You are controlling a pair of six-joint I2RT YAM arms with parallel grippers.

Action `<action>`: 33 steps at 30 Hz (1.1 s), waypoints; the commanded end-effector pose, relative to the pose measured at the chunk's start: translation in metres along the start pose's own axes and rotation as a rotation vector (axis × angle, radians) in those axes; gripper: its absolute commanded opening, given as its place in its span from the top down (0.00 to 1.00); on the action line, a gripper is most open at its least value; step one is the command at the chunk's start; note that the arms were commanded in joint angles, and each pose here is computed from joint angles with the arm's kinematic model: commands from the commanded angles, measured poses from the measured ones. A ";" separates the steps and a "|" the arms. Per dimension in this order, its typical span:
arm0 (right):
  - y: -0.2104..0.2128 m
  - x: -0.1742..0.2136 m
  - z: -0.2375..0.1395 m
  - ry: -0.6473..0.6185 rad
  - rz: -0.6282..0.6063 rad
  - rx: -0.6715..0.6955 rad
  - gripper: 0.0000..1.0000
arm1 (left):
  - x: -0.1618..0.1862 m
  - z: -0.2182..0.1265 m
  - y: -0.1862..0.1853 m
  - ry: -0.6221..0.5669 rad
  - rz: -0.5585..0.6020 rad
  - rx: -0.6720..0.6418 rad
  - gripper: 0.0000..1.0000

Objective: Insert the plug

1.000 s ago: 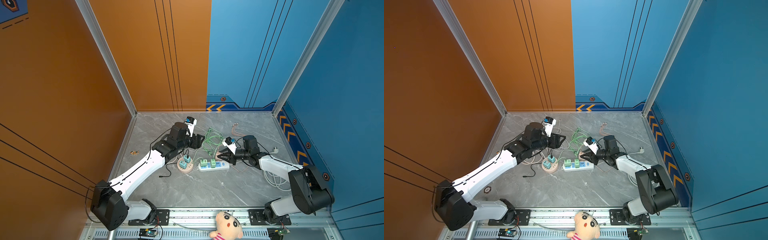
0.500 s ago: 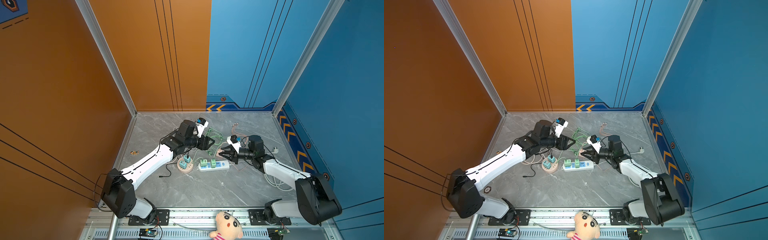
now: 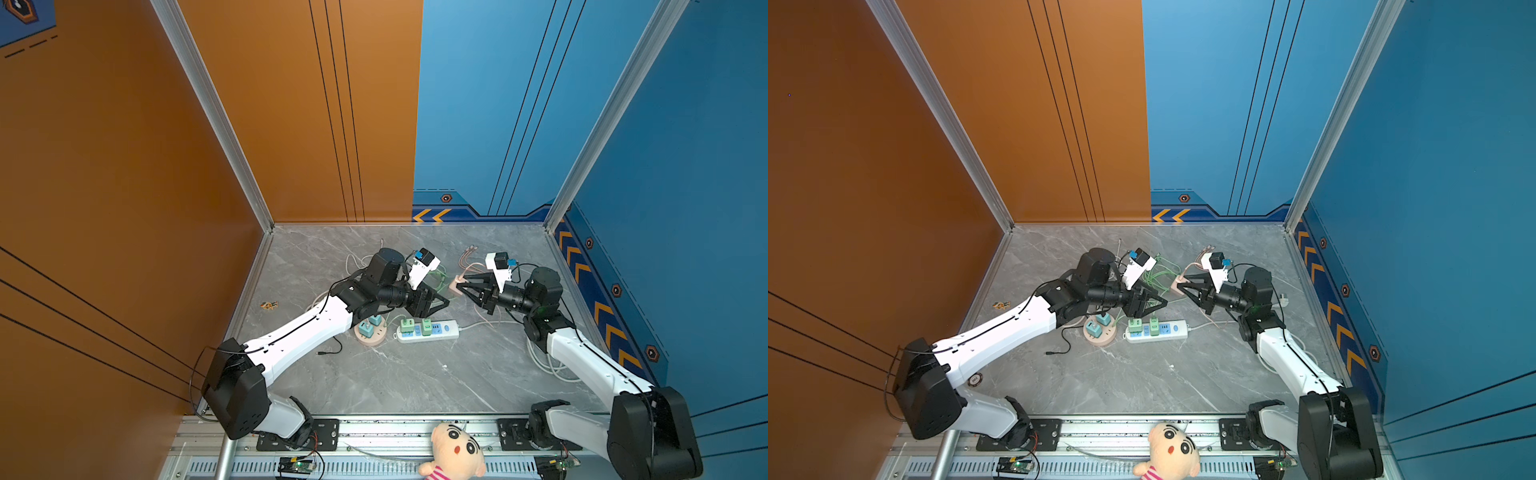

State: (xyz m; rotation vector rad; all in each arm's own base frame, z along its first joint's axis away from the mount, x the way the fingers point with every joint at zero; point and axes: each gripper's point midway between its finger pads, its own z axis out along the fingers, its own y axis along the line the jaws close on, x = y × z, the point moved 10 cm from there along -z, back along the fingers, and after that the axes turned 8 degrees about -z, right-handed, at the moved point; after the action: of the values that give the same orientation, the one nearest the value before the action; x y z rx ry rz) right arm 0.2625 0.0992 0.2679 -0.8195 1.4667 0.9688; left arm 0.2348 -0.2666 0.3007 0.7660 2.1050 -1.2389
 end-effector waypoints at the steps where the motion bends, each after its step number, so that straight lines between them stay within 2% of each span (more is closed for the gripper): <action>1: 0.007 -0.026 -0.001 -0.177 0.069 -0.105 1.00 | -0.003 -0.006 -0.012 -0.069 0.051 0.103 0.42; 3: 0.010 -0.033 -0.004 -0.280 0.073 -0.147 1.00 | -0.004 -0.005 -0.012 -0.091 0.045 0.111 0.42; 4: 0.006 -0.034 -0.001 -0.282 0.125 -0.143 1.00 | -0.005 -0.005 -0.011 -0.109 0.044 0.106 0.42; 8: 0.004 -0.031 0.017 -0.243 0.185 -0.220 1.00 | -0.007 -0.006 -0.010 -0.168 0.037 0.103 0.42; 12: 0.011 -0.033 0.027 -0.242 0.172 -0.256 1.00 | -0.011 -0.014 -0.010 -0.222 0.048 0.051 0.42; 17: 0.014 -0.045 0.028 -0.253 0.177 -0.281 1.00 | -0.003 -0.017 0.004 -0.255 0.004 0.003 0.42; 24: 0.022 -0.049 0.024 -0.264 0.156 -0.288 1.00 | -0.008 -0.021 0.008 -0.345 -0.035 0.061 0.42; 33: 0.025 -0.045 0.029 -0.248 0.169 -0.312 1.00 | -0.017 -0.020 -0.002 -0.364 -0.008 0.128 0.42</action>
State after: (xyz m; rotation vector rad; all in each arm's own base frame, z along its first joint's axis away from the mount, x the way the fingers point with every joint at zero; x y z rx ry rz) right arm 0.2644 0.1335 0.3064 -0.7253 1.2514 1.3986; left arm 0.2418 -0.2498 0.3106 0.5121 1.8078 -1.3693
